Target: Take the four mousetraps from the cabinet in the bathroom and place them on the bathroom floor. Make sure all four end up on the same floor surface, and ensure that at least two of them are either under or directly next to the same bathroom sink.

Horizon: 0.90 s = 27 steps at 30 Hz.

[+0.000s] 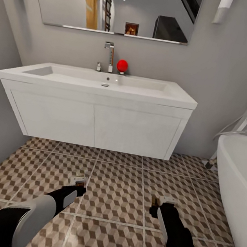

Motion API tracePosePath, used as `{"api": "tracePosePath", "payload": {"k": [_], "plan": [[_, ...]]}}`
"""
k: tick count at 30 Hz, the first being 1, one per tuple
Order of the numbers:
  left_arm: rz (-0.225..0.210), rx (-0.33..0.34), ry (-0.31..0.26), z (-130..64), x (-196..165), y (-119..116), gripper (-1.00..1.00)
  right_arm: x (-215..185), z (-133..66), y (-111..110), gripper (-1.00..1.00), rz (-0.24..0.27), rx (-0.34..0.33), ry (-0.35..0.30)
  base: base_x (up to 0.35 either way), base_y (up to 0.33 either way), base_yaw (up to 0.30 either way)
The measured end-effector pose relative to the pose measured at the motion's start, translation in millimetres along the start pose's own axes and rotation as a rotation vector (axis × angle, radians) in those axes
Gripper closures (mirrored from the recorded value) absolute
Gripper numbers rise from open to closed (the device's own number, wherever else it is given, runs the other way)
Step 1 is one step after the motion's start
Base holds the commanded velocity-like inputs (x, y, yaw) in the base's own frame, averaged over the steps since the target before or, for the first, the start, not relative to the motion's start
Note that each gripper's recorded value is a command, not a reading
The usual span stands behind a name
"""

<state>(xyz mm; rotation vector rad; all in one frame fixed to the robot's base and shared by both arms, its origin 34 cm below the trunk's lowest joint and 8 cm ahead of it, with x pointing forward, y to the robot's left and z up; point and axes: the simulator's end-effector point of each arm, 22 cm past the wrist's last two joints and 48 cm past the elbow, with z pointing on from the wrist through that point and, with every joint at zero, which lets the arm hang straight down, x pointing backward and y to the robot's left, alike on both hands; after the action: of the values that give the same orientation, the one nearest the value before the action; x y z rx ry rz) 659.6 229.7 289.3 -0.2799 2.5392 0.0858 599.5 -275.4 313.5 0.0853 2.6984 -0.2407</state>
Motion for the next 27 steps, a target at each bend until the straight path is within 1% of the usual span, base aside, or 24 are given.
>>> {"api": "tracePosePath", "payload": {"k": [2, 3, 6, 9, 11, 13, 17, 21, 23, 24, 27], "plan": [[-0.002, 0.006, -0.014, 1.3, -9, -5, 1.00, -1, 0.1, 6, 1.00, -0.016, 0.014, -0.002, 0.000, 0.000, 0.000], [-0.002, 0.012, -0.018, 1.1, -15, -9, 1.00, -5, -1.7, 15, 1.00, -0.031, 0.015, -0.009, 0.000, 0.000, 0.000], [0.001, 0.021, -0.003, 2.0, -23, -16, 1.00, -9, -3.5, 32, 1.00, -0.057, 0.018, -0.019, 0.000, 0.000, 0.000], [0.001, 0.026, 0.004, 2.8, -33, -19, 1.00, -13, -4.1, 42, 1.00, -0.071, 0.017, -0.022, 0.000, 0.000, 0.000], [-0.001, 0.028, -0.003, 3.1, -43, -20, 1.00, -13, -4.2, 44, 1.00, -0.075, 0.017, -0.011, 0.000, 0.000, 0.000], [0.000, 0.027, 0.000, 5.3, -44, -20, 1.00, -12, -4.4, 45, 1.00, -0.078, 0.017, 0.004, 0.000, 0.000, 0.000], [0.005, 0.022, 0.012, 11.6, -40, -17, 1.00, -18, -5.4, 48, 1.00, -0.078, 0.012, 0.020, 0.000, 0.000, 0.000], [0.009, 0.014, 0.030, 19.1, -32, -13, 1.00, -19, -0.3, 53, 1.00, -0.077, 0.002, 0.031, 0.000, 0.000, 0.000], [0.010, 0.007, 0.040, 23.3, -27, -8, 1.00, -19, 3.4, 53, 1.00, -0.078, 0.000, 0.035, 0.000, 0.000, 0.000], [0.011, -0.004, 0.043, 26.0, -27, 0, 1.00, -19, 5.4, 53, 1.00, -0.082, 0.003, 0.035, 0.000, 0.000, 0.000], [0.011, -0.009, 0.043, 29.6, -25, 3, 1.00, -17, 8.7, 53, 1.00, -0.086, 0.005, 0.041, 0.000, 0.000, 0.000]]}}
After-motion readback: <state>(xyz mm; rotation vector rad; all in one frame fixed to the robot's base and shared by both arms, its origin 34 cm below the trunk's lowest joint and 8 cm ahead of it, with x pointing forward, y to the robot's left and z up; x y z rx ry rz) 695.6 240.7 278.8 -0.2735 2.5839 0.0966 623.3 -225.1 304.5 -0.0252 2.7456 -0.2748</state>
